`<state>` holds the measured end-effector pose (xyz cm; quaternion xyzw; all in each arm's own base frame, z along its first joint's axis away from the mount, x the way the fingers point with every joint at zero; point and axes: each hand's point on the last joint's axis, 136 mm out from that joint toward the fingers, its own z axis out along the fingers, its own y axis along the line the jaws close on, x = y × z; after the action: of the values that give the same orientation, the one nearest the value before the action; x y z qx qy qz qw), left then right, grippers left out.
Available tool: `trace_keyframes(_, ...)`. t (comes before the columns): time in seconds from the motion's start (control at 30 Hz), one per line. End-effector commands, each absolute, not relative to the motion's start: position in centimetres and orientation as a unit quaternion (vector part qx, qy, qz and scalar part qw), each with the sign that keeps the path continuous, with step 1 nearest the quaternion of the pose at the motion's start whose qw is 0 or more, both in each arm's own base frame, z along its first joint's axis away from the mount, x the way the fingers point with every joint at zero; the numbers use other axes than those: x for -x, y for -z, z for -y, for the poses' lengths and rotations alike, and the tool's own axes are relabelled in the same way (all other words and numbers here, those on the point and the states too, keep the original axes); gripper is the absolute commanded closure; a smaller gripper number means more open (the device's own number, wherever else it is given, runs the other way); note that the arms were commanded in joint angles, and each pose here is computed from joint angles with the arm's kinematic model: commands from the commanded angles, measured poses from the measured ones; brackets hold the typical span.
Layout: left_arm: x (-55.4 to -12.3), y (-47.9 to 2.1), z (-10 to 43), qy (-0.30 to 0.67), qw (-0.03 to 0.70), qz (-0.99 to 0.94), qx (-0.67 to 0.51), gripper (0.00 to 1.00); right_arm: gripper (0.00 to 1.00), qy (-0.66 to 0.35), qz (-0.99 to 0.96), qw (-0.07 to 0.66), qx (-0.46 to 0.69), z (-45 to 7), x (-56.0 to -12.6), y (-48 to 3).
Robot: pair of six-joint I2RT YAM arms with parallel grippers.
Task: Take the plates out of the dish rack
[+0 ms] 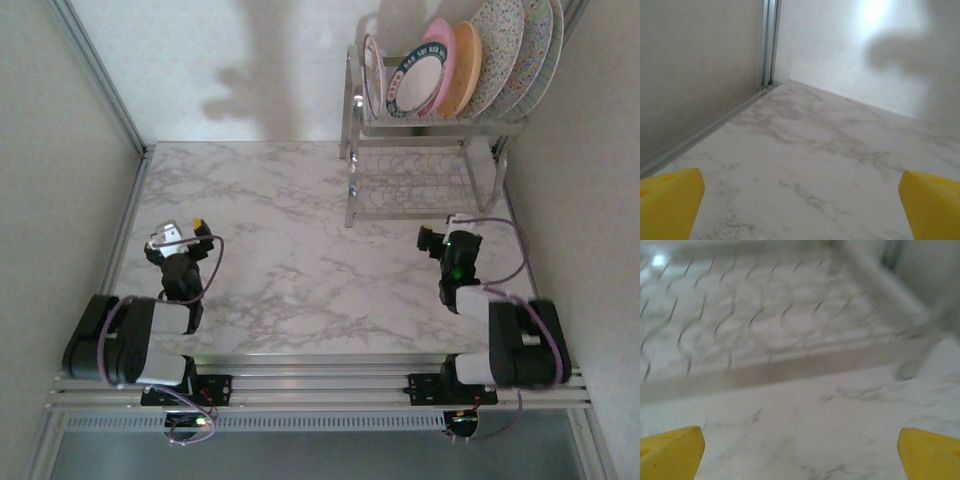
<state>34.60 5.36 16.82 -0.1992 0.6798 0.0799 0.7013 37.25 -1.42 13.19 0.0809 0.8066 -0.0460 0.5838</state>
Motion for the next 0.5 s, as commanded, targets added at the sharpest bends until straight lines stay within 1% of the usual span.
trace_keyframes(0.0,-33.5,-21.4,-6.4,-0.102,0.730,-0.628,0.248,0.01,0.01,0.123,-0.739,0.635,-0.190,5.8,-34.7,-20.9)
trace_keyframes(0.03,-33.5,-23.3,-6.5,-0.095,0.740,-0.610,0.265,0.01,0.01,0.141,-0.714,0.653,-0.208,6.8,-34.0,-24.9)
trace_keyframes(0.07,-33.7,-24.9,-6.5,-0.093,0.745,-0.600,0.277,0.01,0.01,0.156,-0.698,0.665,-0.214,7.3,-33.3,-27.8)
trace_keyframes(0.13,-34.4,-29.8,-6.1,-0.073,0.763,-0.570,0.294,0.01,0.01,0.184,-0.665,0.685,-0.233,8.5,-32.0,-35.1)
trace_keyframes(0.17,-34.8,-31.9,-5.7,-0.064,0.770,-0.561,0.298,0.01,0.01,0.185,-0.661,0.684,-0.248,8.8,-31.5,-38.0)
trace_keyframes(0.23,-35.9,-36.5,-5.8,-0.020,0.763,-0.541,0.354,0.01,0.01,0.156,-0.686,0.662,-0.259,8.6,-30.8,-42.8)
trace_keyframes(0.27,-36.8,-37.5,-5.5,0.005,0.736,-0.563,0.376,0.01,0.01,0.145,-0.698,0.646,-0.273,8.6,-30.5,-43.5)
trace_keyframes(0.3,-38.0,-38.0,-4.8,0.026,0.701,-0.608,0.373,0.01,0.01,0.117,-0.695,0.637,-0.312,8.8,-30.1,-44.0)
trace_keyframes(0.33,-38.5,-38.4,-4.3,0.059,0.673,-0.623,0.394,0.00,0.01,0.071,-0.696,0.646,-0.306,8.2,-30.7,-44.7)
trace_keyframes(0.37,-39.2,-38.9,-4.0,0.102,0.670,-0.617,0.401,0.00,0.01,0.028,-0.704,0.660,-0.259,6.9,-31.4,-45.8)
trace_keyframes(0.4,-40.4,-39.6,-3.0,0.175,0.669,-0.618,0.374,0.01,0.01,0.001,-0.705,0.672,-0.227,5.8,-32.0,-47.0)
trace_keyframes(0.43,-41.0,-40.6,-2.0,0.238,0.666,-0.608,0.359,0.00,0.01,-0.003,-0.707,0.671,-0.223,5.6,-32.3,-47.7)
trace_keyframes(0.47,-41.3,-41.2,-1.4,0.264,0.664,-0.602,0.355,0.01,0.01,-0.001,-0.711,0.665,-0.229,5.8,-32.5,-47.9)
